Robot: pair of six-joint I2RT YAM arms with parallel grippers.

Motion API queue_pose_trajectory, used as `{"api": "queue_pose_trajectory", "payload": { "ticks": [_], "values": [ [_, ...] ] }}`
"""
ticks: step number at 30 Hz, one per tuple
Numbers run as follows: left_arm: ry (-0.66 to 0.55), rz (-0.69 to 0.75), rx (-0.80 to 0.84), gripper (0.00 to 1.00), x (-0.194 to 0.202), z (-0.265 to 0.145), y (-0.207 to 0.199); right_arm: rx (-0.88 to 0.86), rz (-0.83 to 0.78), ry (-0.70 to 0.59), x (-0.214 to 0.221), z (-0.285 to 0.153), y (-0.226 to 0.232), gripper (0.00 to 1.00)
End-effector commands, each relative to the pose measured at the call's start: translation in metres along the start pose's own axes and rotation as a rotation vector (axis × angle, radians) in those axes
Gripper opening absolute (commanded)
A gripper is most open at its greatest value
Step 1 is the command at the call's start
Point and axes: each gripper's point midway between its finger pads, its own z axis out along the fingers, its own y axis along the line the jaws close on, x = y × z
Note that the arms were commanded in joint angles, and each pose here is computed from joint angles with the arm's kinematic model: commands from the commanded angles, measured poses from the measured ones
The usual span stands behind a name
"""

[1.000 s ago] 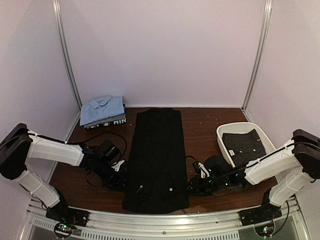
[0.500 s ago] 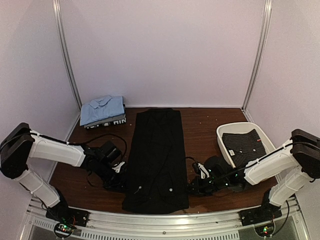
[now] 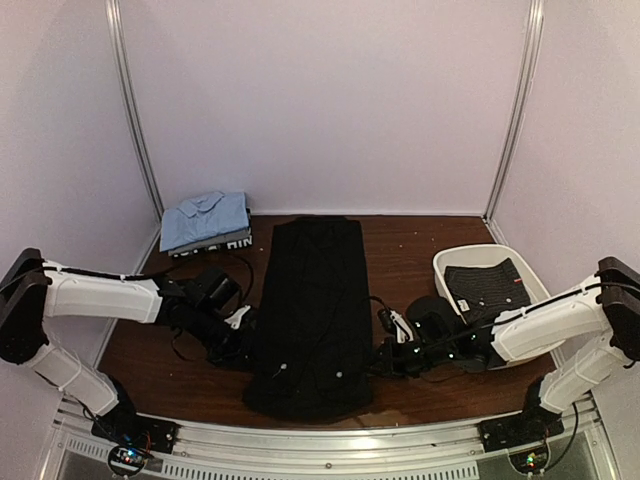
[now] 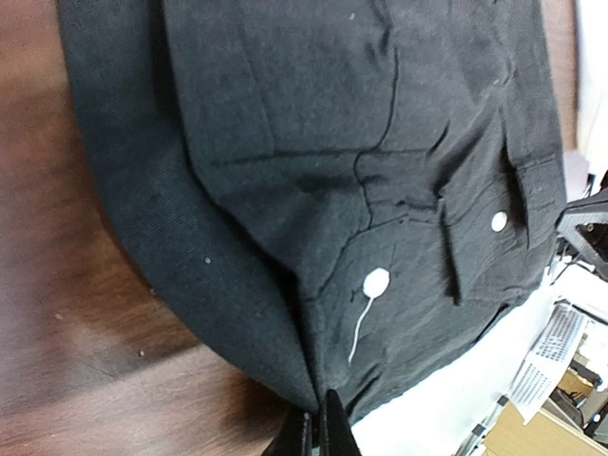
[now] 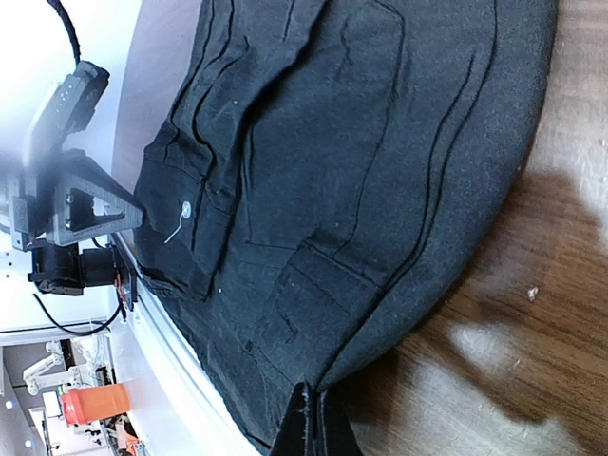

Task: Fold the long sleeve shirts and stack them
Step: Pick up the rectangle-folded shirt from the center of the board, then fold the rectangle-folded shirt at the center of the board.

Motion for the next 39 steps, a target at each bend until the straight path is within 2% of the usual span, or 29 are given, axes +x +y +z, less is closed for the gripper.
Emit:
{"api": "queue_pose_trajectory", "payload": {
  "ticks": [1, 9, 17, 24, 29, 35, 39],
  "values": [
    [-0.057, 0.035, 0.052, 0.0, -0.02, -0.019, -0.016, -0.032, -0.024, -0.048, -0.02, -0.009, 0.019, 0.0],
    [-0.045, 0.035, 0.138, 0.0, -0.021, -0.031, -0.03, -0.075, -0.032, -0.096, -0.046, -0.019, 0.035, 0.0],
    [0.004, -0.011, 0.163, 0.0, -0.001, -0.025, -0.019, -0.113, -0.04, -0.083, -0.046, -0.02, 0.046, 0.0],
    [0.018, -0.008, 0.226, 0.0, -0.006, -0.028, -0.036, -0.11, -0.048, -0.11, -0.056, -0.023, 0.05, 0.0],
    [0.006, -0.044, 0.31, 0.0, -0.028, -0.038, -0.039, -0.14, -0.016, -0.163, -0.08, -0.028, 0.05, 0.0],
    [-0.046, -0.064, 0.405, 0.0, -0.084, -0.057, -0.041, -0.162, -0.02, -0.234, -0.131, -0.026, 0.051, 0.0],
    [-0.085, -0.093, 0.404, 0.0, -0.123, -0.054, -0.022, -0.14, -0.01, -0.273, -0.167, -0.017, 0.035, 0.0]
  ]
}}
